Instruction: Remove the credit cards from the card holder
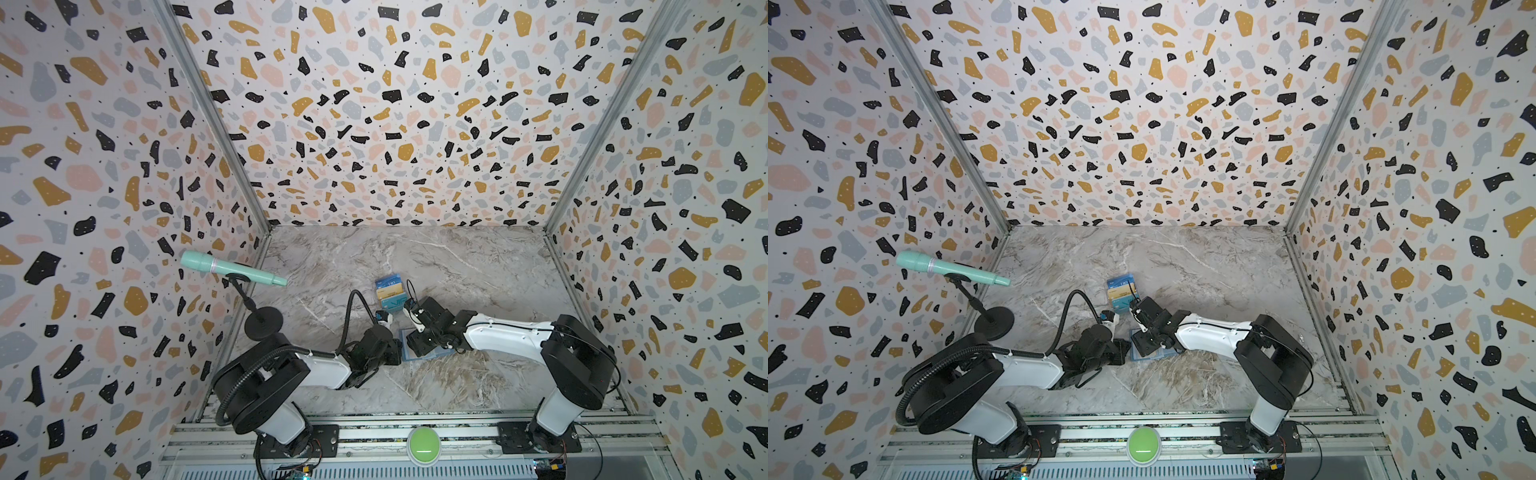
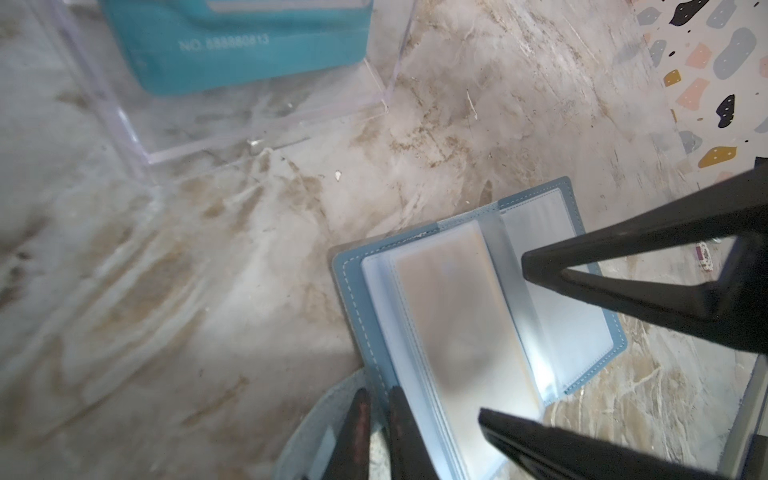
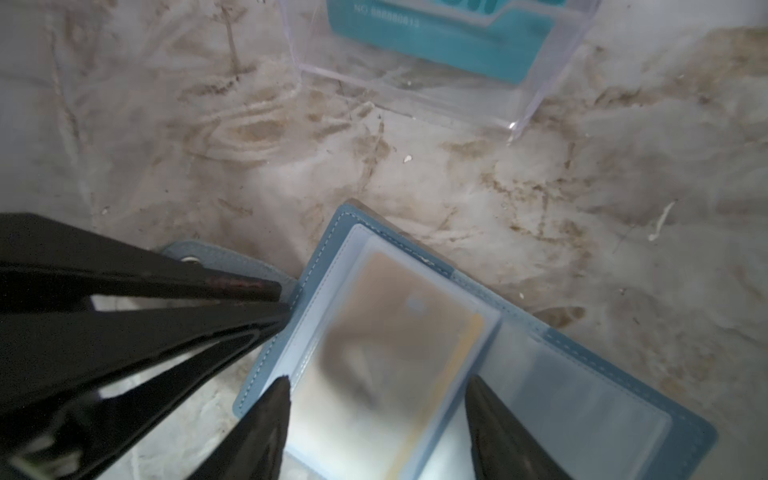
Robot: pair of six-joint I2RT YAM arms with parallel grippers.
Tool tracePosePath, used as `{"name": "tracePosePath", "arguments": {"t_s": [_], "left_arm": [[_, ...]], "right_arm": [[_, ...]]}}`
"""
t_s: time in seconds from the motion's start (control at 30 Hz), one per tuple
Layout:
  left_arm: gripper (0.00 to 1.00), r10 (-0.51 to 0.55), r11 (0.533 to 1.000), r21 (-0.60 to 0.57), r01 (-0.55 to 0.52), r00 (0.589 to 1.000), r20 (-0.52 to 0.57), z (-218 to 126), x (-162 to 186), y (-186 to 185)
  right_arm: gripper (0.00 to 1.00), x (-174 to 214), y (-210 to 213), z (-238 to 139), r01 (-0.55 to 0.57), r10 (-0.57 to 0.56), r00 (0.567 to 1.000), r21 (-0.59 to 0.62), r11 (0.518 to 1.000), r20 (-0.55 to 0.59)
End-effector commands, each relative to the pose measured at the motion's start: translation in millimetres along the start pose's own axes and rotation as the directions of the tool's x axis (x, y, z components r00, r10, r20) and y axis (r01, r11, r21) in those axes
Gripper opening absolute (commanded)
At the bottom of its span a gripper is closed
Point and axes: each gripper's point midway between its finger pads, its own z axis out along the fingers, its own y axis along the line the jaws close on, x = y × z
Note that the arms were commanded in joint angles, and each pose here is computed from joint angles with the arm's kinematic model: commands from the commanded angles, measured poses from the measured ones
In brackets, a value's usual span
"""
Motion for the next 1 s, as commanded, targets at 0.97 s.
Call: {"name": "tracePosePath", "arguments": {"t_s": [0.97], "left_arm": [[0.13, 0.004, 1.000, -0.030, -0.006, 0.998, -0.057, 4.1, 16.5, 17.5]], "right_arm": [[0.47, 21.7, -34.7, -2.5, 0.052, -0.029, 0.994, 0.224, 0.973, -0.106]]}}
